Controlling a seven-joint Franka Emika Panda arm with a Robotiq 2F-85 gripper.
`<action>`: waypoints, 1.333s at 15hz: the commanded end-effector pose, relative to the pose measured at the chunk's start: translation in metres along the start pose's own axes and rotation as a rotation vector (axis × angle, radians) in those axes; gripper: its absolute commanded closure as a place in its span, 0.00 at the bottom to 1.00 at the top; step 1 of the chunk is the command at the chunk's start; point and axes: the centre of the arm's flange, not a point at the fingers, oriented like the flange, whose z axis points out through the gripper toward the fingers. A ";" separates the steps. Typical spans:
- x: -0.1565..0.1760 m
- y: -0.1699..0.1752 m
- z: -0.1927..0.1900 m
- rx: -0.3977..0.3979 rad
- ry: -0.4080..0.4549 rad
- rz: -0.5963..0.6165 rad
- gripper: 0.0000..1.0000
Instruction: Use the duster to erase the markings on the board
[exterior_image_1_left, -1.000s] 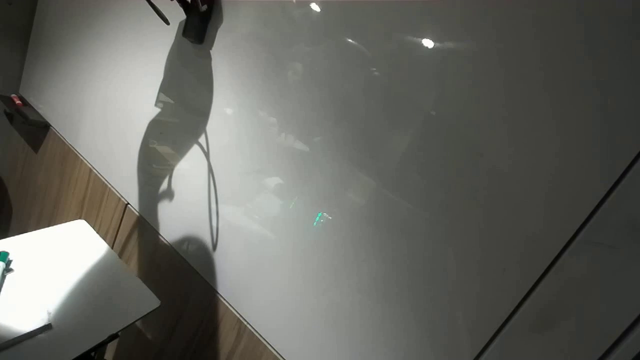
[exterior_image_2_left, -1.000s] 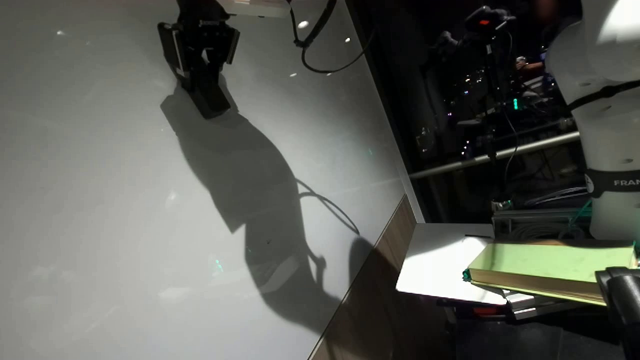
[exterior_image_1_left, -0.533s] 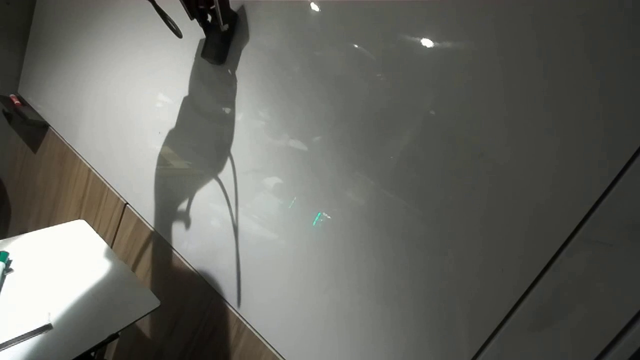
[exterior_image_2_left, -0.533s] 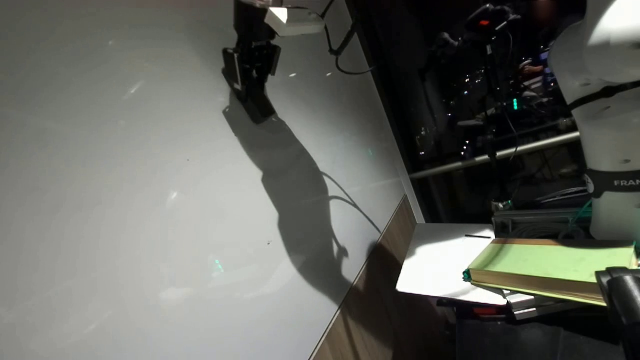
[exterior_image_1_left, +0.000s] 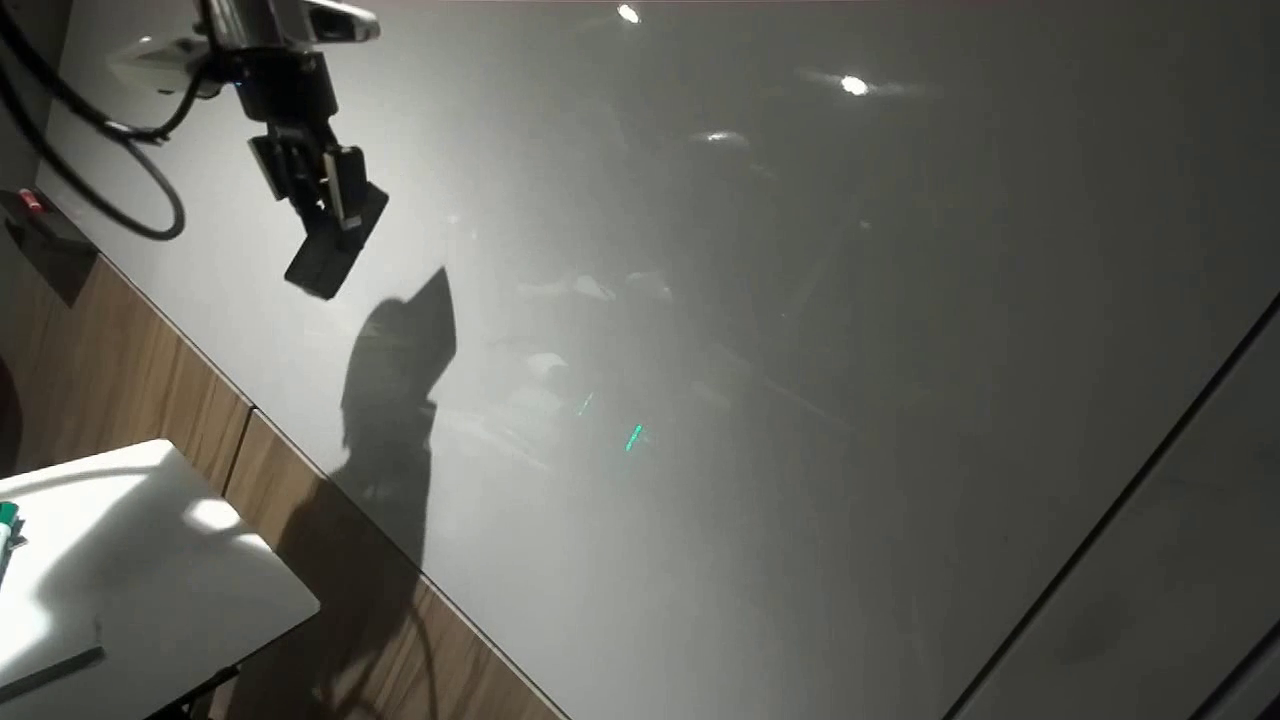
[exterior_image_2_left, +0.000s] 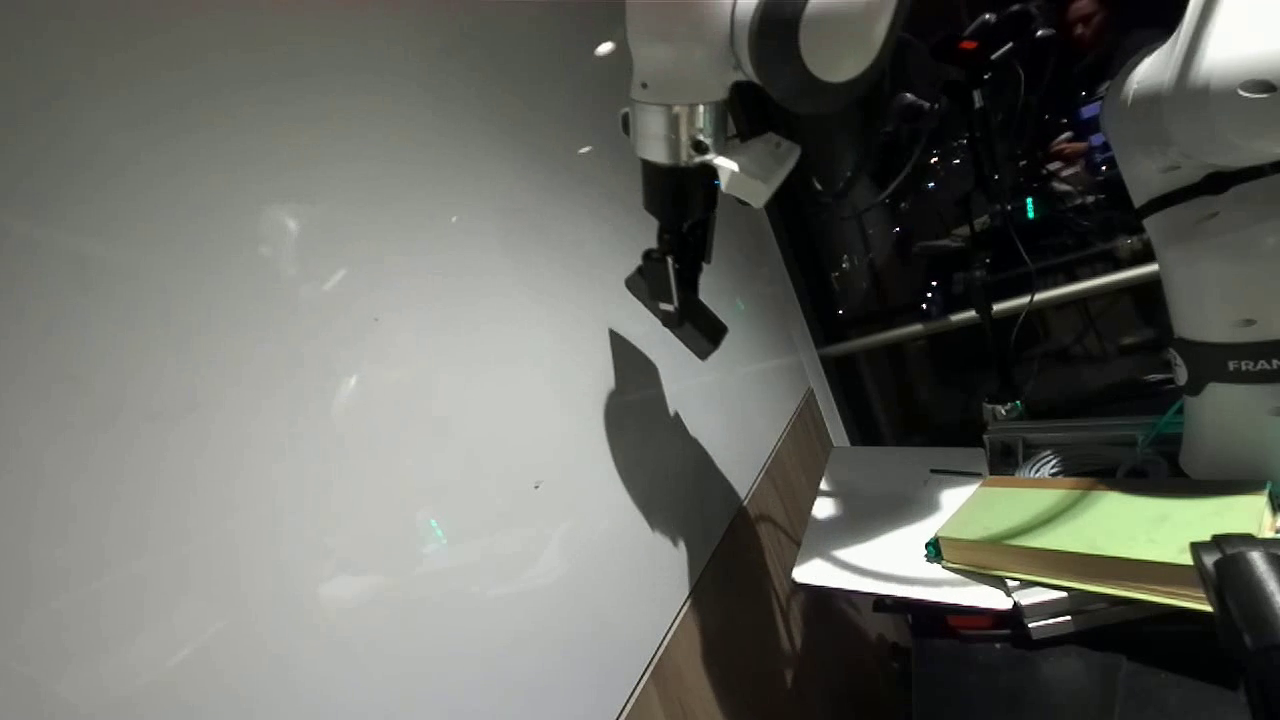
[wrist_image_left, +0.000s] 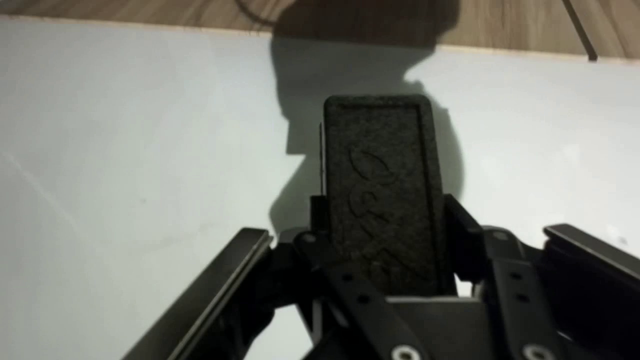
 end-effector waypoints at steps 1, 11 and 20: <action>-0.065 0.021 0.050 -0.033 -0.080 -0.013 0.69; -0.162 -0.017 0.134 -0.014 -0.372 -0.102 0.69; -0.186 -0.024 0.191 -0.009 -0.572 -0.084 0.69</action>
